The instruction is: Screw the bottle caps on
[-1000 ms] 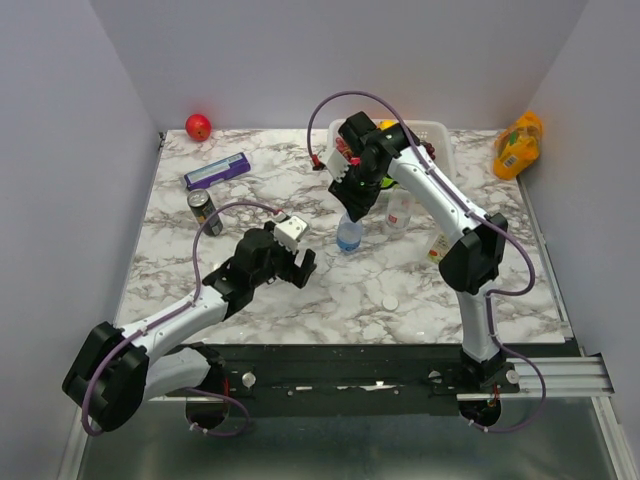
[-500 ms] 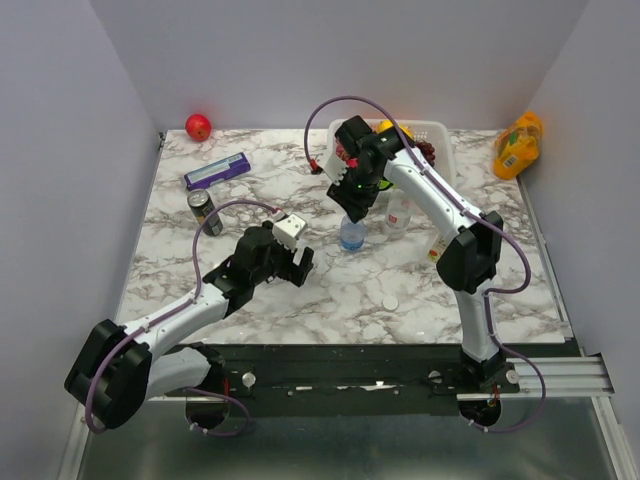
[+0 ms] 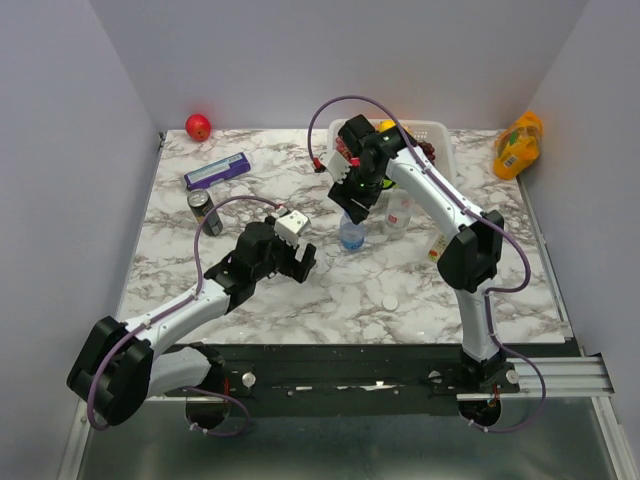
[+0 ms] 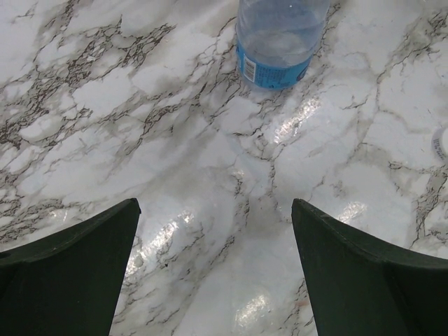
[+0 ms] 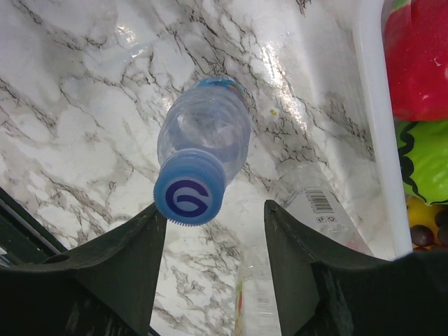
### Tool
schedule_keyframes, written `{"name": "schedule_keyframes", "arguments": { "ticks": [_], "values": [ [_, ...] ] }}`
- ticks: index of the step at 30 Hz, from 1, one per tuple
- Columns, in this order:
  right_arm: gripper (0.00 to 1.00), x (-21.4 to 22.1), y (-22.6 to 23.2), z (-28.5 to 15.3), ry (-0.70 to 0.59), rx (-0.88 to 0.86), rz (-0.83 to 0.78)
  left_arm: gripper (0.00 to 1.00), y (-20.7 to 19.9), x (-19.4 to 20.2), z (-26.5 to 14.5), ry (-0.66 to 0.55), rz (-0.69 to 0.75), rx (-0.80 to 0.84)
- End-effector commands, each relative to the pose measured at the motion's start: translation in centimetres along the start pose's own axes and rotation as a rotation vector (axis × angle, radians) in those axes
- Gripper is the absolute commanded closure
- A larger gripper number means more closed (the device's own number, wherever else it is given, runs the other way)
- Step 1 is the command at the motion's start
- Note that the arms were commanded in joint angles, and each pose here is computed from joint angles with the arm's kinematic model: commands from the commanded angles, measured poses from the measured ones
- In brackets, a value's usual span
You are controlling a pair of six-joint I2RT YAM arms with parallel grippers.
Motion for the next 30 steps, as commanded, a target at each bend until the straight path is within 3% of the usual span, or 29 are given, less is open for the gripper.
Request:
{"name": "schedule_keyframes", "arguments": {
  "ticks": [1,9,14,19,25,30],
  "values": [
    [0.34,-1.1,-0.6,-1.1,-0.050,0.030,-0.012,0.02,-0.2,-1.3,0.3,-0.024,0.020,0.029],
    [0.32,-0.4,-0.1,-6.2,-0.069,0.100,-0.028,0.02,-0.4,-2.0,0.5,-0.039,0.021,0.045],
    [0.30,0.7,-0.4,-14.4,-0.197,0.294,0.001,0.02,-0.5,-2.6,0.6,-0.061,0.016,0.049],
    [0.28,6.1,-3.0,-20.2,-0.243,0.464,0.225,0.01,-0.9,-4.0,1.0,-0.088,0.014,0.069],
    [0.25,15.2,-2.5,-20.5,-0.166,0.404,0.506,0.01,-1.2,-5.3,1.6,-0.120,0.017,0.091],
    [0.22,17.5,-2.4,-19.4,-0.148,0.347,0.568,0.02,-1.5,-5.2,2.0,-0.113,0.014,0.107]
  ]
}}
Point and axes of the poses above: each gripper's point midway between its finger pads, its own z axis out along the fingers, its own y axis along the line the jaws close on, x = y × z, the point moved 2 cm from there along -z, back along the fingers, and after that the axes turned 3 degrees about -z, right-handed, at the moved point
